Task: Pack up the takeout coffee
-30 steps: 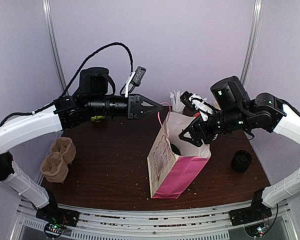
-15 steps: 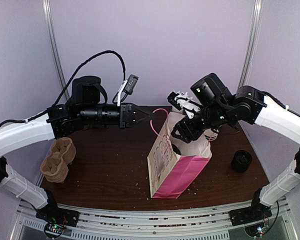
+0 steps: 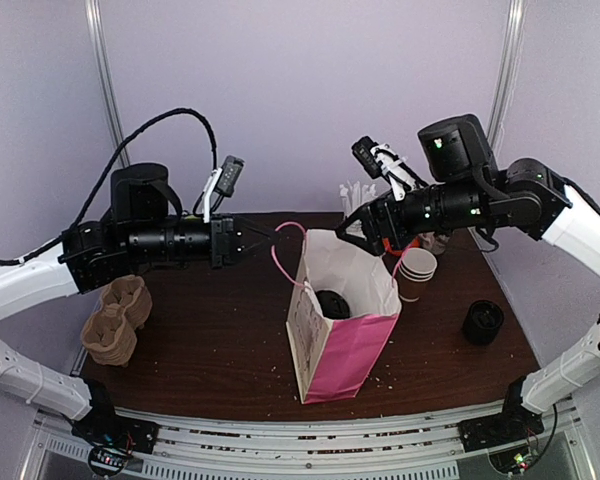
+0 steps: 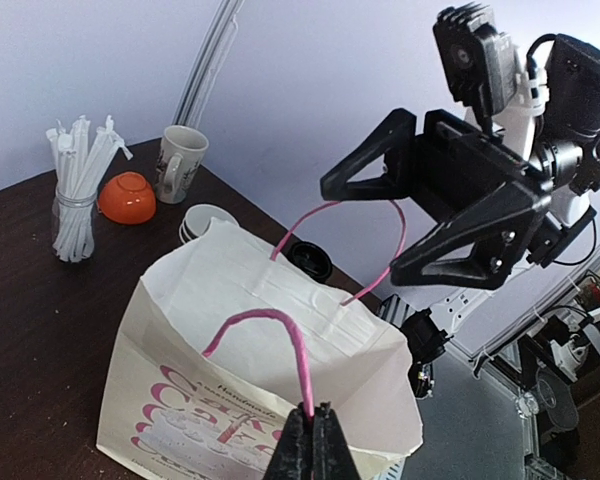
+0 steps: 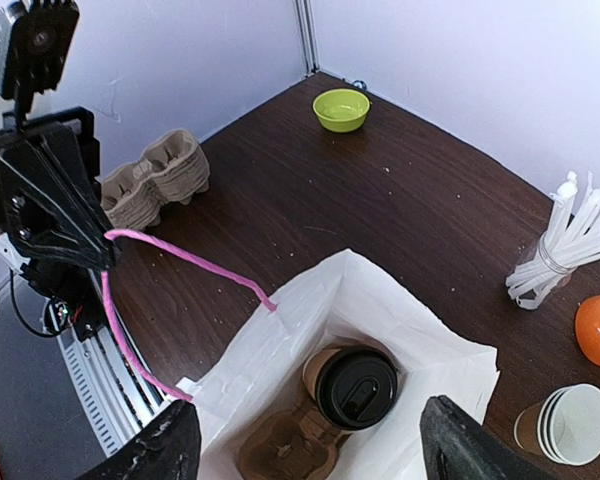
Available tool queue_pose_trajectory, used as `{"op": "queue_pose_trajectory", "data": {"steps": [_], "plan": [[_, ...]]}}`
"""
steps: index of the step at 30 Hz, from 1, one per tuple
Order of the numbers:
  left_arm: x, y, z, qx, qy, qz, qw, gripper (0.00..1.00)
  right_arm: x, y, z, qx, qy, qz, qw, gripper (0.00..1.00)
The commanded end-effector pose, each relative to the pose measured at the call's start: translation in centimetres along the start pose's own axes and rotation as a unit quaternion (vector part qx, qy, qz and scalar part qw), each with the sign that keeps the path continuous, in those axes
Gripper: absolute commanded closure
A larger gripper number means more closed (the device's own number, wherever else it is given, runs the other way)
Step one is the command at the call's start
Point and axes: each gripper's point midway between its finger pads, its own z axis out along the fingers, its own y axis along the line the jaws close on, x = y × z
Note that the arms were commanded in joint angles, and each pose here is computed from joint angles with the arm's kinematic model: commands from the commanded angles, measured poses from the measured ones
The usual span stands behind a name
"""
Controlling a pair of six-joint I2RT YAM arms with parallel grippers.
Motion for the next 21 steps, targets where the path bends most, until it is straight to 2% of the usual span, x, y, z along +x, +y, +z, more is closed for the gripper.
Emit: {"op": "queue_pose_trajectory", "data": {"steps": [1,11,14,21], "plan": [[0.0,0.6,-1.1,-0.021,-0.013,0.011,1.0,1.0,-2.3,1.0,-1.1,-0.028,-0.05,0.024,0.998,0.22],[0.6,0.7,-3.1,-0.034,-0.021,0.011,0.999,1.0,-0.9,2.0,0.2,-0.032,-0.02,0.02,0.999,0.22],[0.7,0.6,-3.4,-0.032,-0.022,0.01,0.999,0.96,-0.5,2.5,0.5,-0.029,-0.007,0.009,0.999,0.21],[1.1,0.4,-3.8,-0.028,-0.018,0.006,0.999,0.8,-0.2,3.0,0.8,-0.019,-0.004,-0.004,1.0,0.2]]}}
